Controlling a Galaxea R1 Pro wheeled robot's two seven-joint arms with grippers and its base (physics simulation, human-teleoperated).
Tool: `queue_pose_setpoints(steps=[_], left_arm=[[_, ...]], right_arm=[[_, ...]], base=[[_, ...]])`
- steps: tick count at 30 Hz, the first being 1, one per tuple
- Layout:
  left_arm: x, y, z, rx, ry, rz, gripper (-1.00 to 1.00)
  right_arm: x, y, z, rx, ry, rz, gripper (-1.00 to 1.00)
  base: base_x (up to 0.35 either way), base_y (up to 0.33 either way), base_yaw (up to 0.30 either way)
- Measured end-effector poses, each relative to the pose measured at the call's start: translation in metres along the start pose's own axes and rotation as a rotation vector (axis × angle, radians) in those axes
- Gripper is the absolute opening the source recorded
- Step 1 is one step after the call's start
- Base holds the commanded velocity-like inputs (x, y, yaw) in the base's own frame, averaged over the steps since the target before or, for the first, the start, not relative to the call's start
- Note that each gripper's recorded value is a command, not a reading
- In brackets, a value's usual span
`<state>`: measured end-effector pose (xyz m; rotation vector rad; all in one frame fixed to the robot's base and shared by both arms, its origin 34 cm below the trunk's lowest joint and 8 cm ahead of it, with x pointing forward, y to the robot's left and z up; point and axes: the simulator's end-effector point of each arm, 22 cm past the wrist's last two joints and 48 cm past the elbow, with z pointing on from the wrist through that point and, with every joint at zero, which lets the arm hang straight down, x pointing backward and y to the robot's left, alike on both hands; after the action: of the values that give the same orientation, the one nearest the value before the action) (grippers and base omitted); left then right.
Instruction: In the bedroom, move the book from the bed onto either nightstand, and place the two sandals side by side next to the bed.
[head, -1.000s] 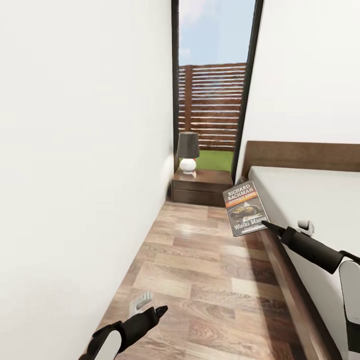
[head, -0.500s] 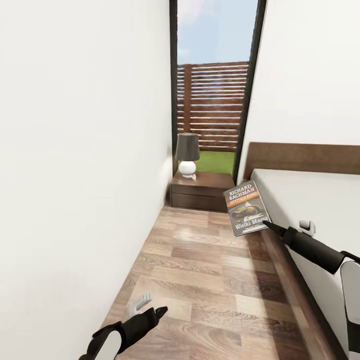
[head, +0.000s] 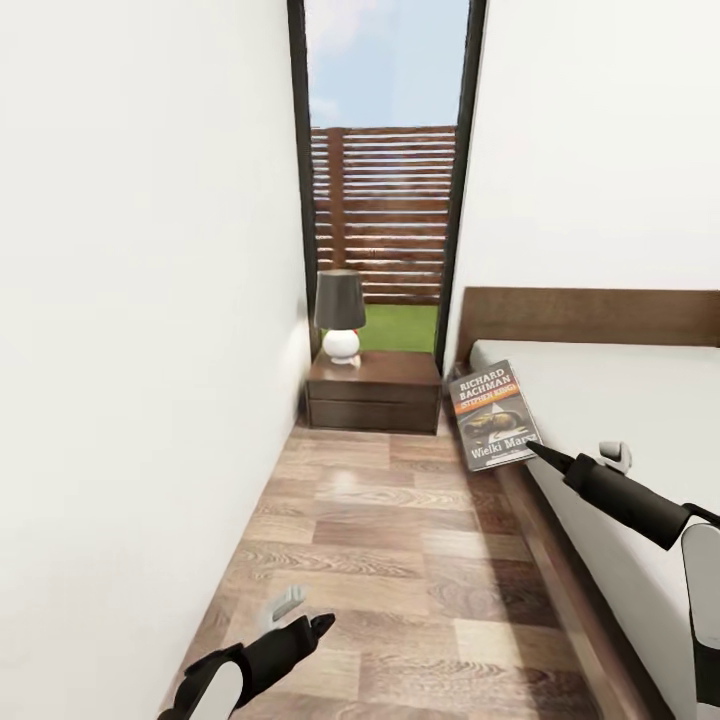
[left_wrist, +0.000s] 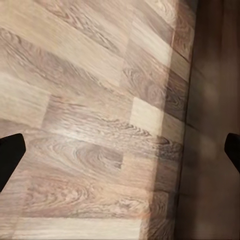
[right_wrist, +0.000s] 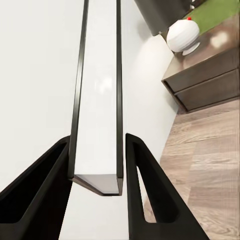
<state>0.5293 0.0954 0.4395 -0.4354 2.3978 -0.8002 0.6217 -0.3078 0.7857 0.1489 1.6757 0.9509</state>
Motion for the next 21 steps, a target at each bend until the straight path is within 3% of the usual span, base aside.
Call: queue_pose_setpoints(steps=[21], left_arm=[[0.0019,0.0075,0.0028,-0.016,0.01,-0.004,1.0]], right_arm=[[-0.0004,0.0015,0.0007,-0.006,-0.004,-0.002,-1.0]], base=[[0.326,0.002,-0.031]])
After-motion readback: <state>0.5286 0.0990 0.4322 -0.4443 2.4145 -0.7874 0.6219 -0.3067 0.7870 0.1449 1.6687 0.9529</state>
